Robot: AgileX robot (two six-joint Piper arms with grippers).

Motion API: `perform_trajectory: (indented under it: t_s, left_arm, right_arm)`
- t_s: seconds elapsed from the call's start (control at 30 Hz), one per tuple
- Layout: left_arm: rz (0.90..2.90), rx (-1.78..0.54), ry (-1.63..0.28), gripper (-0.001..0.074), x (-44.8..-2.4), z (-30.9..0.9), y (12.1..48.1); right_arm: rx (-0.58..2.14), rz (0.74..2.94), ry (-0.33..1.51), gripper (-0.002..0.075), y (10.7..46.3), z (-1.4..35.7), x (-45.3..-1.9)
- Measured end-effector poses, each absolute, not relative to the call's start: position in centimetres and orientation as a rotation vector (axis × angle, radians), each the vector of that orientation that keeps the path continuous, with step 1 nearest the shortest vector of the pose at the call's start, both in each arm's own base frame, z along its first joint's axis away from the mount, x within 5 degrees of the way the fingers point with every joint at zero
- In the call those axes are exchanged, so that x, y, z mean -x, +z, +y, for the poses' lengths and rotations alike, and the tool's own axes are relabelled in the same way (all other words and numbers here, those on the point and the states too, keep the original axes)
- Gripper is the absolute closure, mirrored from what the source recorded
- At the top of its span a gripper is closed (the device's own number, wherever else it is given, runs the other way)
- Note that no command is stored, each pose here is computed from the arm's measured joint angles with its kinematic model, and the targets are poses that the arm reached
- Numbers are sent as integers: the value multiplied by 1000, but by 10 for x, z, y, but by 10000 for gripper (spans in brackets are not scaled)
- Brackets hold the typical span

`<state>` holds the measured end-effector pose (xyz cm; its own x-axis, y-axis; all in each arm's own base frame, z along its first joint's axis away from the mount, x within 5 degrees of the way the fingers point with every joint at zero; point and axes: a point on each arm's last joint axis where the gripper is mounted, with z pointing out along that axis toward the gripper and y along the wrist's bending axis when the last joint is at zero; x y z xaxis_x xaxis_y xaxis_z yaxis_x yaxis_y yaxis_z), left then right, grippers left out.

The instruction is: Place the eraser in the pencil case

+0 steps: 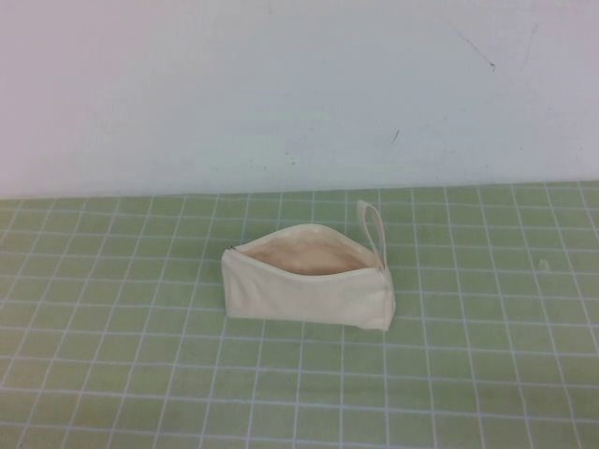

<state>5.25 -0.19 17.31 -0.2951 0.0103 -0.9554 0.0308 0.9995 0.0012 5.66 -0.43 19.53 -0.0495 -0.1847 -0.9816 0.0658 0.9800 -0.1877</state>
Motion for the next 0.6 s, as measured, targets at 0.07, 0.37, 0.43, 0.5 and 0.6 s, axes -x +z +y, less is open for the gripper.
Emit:
perform_trajectory:
  t_s: [0.07, 0.37, 0.43, 0.5, 0.6]
  left_arm:
    - [1870, -30, -20, 737, -53, -2, 173]
    - [1870, -30, -20, 737, -53, -2, 173]
    - [1870, -30, -20, 738, -53, -2, 173]
    - [1870, -30, -20, 738, -53, -2, 173]
    - [1870, -30, -20, 737, -53, -2, 173]
  right_arm:
    - [87, 1662, -208, 727, 190, -5, -56]
    - [87, 1871, -190, 727, 171, -5, -53]
    - [87, 1894, -187, 727, 169, -5, -52]
    - [87, 1902, -186, 727, 169, -5, -52]
    - [86, 1906, -183, 727, 168, -5, -52]
